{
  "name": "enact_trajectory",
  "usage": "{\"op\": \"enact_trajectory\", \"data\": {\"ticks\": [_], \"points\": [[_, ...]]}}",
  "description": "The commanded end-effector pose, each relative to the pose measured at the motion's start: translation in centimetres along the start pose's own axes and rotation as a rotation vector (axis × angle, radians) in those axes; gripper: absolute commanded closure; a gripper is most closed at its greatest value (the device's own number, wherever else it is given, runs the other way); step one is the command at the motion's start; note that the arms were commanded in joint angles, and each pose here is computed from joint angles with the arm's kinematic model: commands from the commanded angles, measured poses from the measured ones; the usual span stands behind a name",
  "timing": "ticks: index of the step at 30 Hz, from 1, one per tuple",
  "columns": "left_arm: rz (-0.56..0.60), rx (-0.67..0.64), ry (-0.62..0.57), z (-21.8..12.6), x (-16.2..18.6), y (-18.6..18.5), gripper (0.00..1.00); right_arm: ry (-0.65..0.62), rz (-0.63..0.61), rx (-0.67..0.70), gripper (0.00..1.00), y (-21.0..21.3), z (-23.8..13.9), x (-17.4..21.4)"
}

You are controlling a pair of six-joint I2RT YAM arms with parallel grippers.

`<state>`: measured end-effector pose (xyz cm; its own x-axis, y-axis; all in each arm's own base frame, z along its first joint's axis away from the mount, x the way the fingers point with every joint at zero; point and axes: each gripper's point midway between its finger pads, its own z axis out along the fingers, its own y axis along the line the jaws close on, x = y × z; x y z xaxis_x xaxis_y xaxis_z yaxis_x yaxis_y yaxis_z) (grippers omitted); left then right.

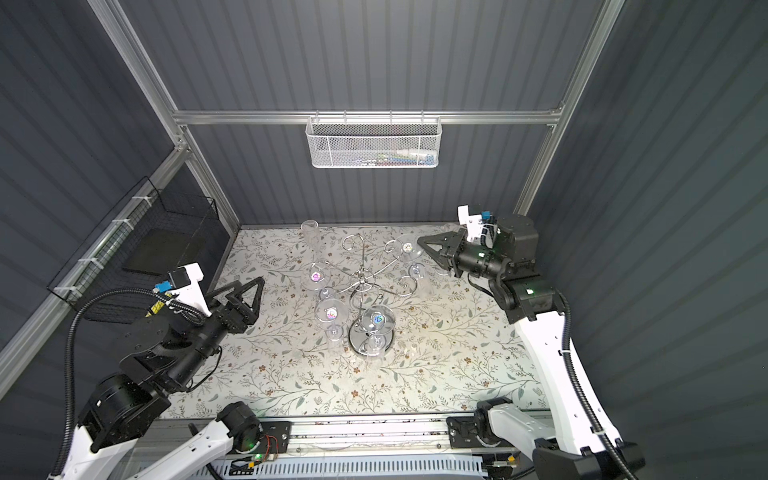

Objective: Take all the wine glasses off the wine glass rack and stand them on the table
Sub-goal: 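Lift the flute glass off the rack with the right gripper while the left arm rises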

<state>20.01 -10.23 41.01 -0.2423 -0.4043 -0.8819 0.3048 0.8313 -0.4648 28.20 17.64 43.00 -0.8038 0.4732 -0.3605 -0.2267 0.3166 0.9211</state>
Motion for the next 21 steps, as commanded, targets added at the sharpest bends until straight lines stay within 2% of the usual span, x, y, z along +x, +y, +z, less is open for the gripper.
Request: {"op": "enact_trajectory", "data": {"ticks": [1,5,12,17,21], "points": [[-0.075,0.116,-0.012,0.4,-1.7,-3.0,0.25,-0.049,-0.146,-0.057,1.00,3.4,-1.8,-0.6],[-0.174,0.257,0.023,1.9,-2.0,-6.5,0.25,-0.103,-0.273,-0.071,1.00,5.1,-2.9,-1.2],[-0.344,0.432,0.144,4.3,-3.3,-12.3,0.25,-0.189,-0.543,-0.154,1.00,9.1,-5.0,-1.2],[-0.509,0.579,0.195,5.7,-3.8,-15.7,0.25,-0.264,-0.763,-0.266,1.00,12.1,-6.7,-0.2],[-0.630,0.644,0.269,7.1,-3.1,-17.4,0.25,-0.274,-0.924,-0.360,1.00,13.9,-7.6,1.3]]}}
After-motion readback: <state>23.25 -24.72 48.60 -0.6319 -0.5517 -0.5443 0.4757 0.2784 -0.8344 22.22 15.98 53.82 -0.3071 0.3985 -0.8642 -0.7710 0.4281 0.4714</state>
